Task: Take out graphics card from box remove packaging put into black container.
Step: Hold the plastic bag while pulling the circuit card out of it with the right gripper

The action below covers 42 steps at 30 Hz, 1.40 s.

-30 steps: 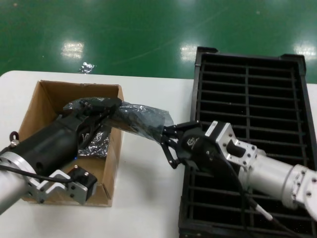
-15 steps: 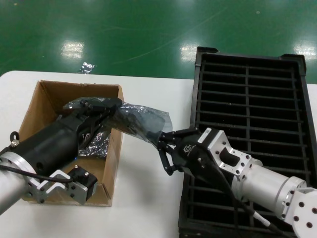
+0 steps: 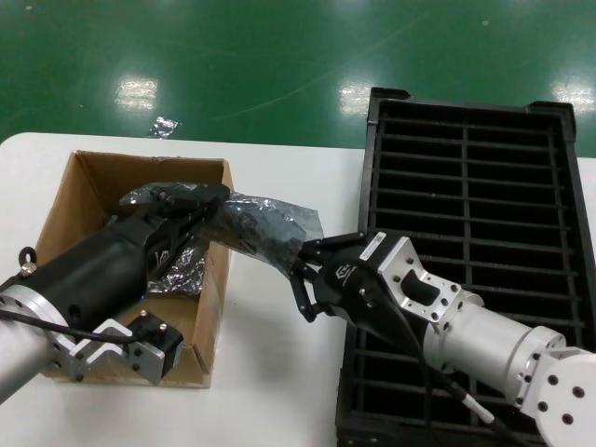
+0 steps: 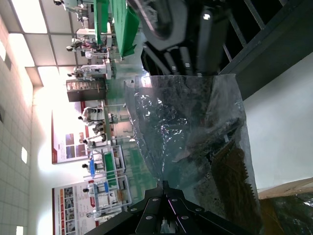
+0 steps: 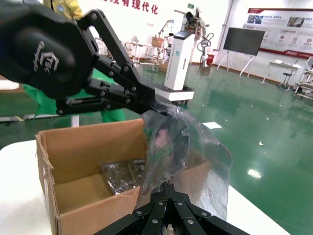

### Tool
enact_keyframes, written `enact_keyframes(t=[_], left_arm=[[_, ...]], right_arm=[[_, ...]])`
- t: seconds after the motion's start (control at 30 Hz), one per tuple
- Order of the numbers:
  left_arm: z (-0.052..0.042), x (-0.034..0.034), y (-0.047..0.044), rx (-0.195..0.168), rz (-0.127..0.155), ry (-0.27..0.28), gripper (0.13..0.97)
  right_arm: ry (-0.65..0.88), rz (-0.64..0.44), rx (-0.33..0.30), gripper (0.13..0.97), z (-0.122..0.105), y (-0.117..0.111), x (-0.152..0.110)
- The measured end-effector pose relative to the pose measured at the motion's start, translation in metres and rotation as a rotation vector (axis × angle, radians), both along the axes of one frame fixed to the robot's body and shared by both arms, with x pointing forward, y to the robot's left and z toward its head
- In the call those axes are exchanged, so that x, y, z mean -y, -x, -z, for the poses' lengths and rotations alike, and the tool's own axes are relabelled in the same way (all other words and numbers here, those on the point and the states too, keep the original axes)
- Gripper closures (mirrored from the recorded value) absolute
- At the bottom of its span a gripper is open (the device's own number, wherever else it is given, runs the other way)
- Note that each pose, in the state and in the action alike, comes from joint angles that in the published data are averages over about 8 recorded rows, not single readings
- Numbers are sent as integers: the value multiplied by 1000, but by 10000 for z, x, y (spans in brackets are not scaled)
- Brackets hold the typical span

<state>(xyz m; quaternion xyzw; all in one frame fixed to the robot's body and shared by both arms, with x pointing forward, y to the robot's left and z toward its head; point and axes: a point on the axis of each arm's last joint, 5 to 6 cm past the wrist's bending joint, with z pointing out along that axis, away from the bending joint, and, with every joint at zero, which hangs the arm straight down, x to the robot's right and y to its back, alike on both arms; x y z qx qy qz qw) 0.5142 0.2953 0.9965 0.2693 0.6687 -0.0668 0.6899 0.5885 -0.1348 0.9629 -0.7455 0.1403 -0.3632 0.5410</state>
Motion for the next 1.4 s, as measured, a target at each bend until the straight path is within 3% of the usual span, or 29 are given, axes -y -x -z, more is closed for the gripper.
enact_keyframes(t=[0.27,0.7,1.4], left_arm=[[0,0,0,0,0,0,958],[0,0,0,0,0,0,958],[0,0,0,0,0,0,958]], right_arm=[[-13,-4,12,965,-87,63,35],[5,-8,-1,965,23,-78,55],[66,-77,103,912,141,-166,48]])
